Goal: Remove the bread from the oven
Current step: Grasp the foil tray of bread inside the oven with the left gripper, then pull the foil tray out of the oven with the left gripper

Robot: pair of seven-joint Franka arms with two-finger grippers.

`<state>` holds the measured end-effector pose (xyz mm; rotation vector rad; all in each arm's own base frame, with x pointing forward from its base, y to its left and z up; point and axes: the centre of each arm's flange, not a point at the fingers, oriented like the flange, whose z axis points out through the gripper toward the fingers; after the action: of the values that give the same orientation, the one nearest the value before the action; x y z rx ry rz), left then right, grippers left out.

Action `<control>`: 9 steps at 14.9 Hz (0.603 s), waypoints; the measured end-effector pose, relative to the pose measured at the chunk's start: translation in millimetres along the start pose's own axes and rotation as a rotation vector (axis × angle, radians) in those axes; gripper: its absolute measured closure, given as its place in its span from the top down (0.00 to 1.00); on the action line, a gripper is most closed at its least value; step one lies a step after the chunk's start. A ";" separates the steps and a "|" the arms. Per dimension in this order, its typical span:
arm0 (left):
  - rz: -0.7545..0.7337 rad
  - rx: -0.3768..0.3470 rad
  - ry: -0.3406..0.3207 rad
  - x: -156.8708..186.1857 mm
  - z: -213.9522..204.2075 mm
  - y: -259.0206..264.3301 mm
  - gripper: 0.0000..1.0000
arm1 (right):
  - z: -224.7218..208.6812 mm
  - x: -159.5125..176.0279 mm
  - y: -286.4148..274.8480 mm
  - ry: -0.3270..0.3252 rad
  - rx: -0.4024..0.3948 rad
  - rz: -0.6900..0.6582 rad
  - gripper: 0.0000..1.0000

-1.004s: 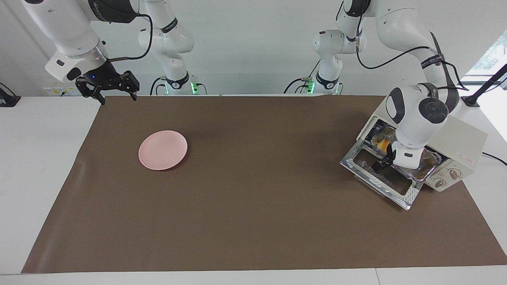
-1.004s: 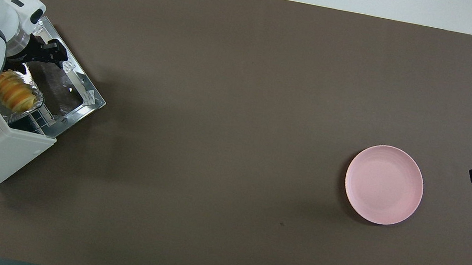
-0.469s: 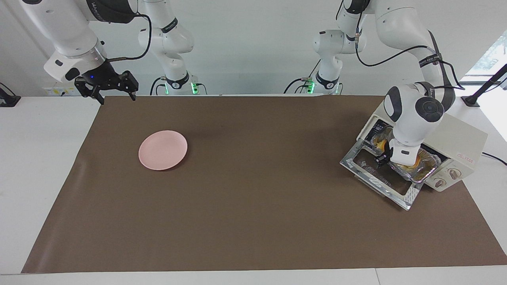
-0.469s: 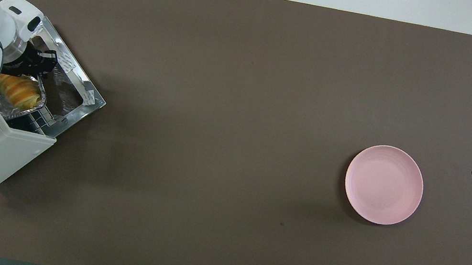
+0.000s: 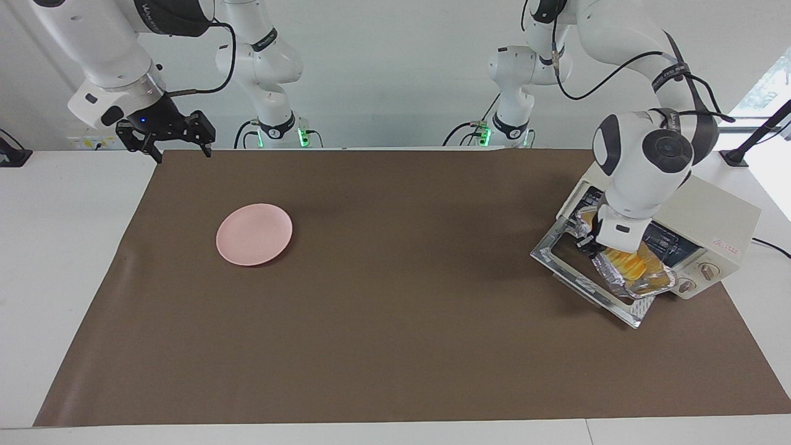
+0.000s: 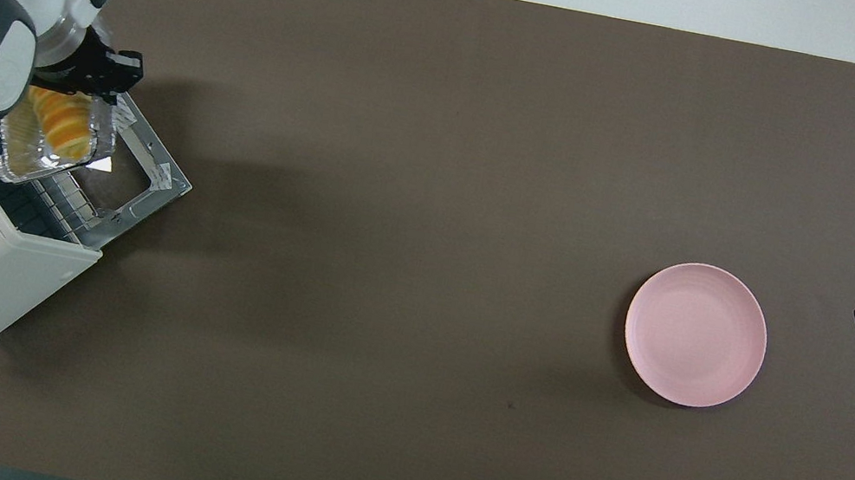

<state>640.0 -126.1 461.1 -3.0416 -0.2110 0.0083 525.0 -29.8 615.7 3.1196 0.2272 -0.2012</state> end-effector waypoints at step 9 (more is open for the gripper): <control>0.245 -0.038 0.033 -146.9 37.9 292.3 0.02 | 0.0 -0.1 0.5 0.000 0.000 0.001 1.00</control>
<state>534.2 -431.2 396.1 -3.0811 0.1668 -0.0282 524.9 -30.3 615.6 3.1198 0.2257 -0.2013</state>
